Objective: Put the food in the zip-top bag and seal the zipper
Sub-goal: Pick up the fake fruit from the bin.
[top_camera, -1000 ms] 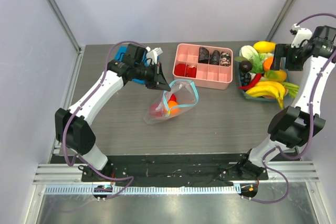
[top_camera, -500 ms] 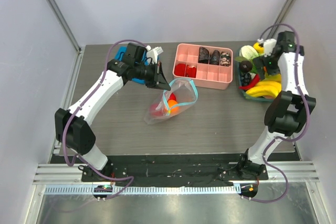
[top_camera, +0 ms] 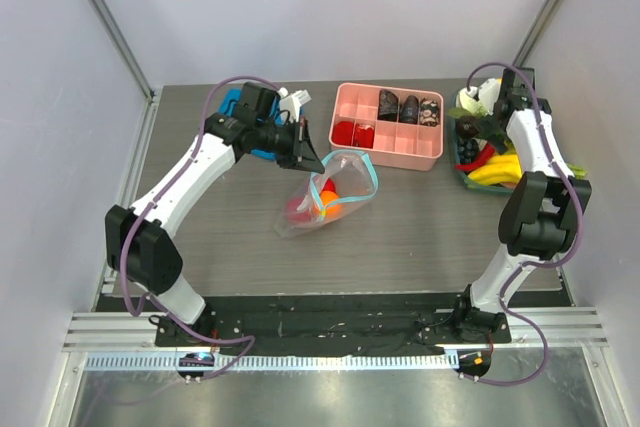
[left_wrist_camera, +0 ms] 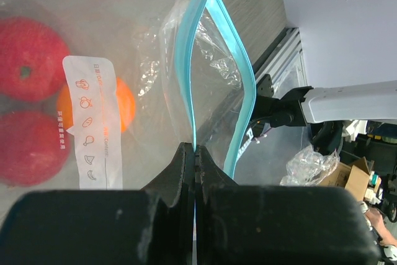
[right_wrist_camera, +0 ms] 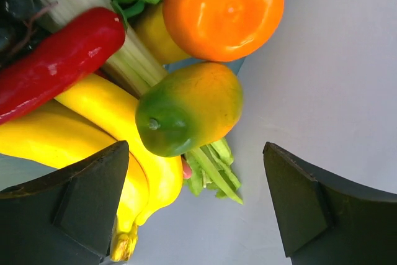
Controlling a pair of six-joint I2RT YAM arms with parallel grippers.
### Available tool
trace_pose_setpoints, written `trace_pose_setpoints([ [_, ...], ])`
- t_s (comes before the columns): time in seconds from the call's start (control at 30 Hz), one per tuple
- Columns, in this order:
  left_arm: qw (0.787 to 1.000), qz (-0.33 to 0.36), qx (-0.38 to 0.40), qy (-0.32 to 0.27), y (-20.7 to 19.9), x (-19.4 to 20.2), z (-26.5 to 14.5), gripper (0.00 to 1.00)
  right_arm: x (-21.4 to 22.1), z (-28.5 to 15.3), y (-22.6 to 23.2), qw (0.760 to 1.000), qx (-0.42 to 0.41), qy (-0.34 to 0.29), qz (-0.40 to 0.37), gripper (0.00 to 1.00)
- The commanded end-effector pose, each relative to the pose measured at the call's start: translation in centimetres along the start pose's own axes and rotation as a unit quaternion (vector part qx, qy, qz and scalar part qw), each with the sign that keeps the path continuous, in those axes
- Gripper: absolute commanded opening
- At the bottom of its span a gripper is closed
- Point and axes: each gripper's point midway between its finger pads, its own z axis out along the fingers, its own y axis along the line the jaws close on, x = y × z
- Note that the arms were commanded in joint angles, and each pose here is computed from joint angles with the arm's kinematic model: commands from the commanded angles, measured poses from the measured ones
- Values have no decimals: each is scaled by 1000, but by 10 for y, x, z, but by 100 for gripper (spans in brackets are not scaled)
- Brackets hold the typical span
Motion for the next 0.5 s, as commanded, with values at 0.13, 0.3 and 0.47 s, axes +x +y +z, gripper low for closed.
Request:
trace_pose_setpoints([
  [0.13, 1000, 1, 9, 3, 6, -2, 1, 0, 2, 14, -7, 999, 31, 7, -39, 86],
  [0.3, 1000, 0, 11, 3, 5, -1, 1, 0, 1, 19, -8, 999, 33, 6, -42, 70],
  [0.47, 1000, -1, 10, 2, 7, -3, 1, 0, -1, 13, -12, 998, 36, -1, -44, 51],
])
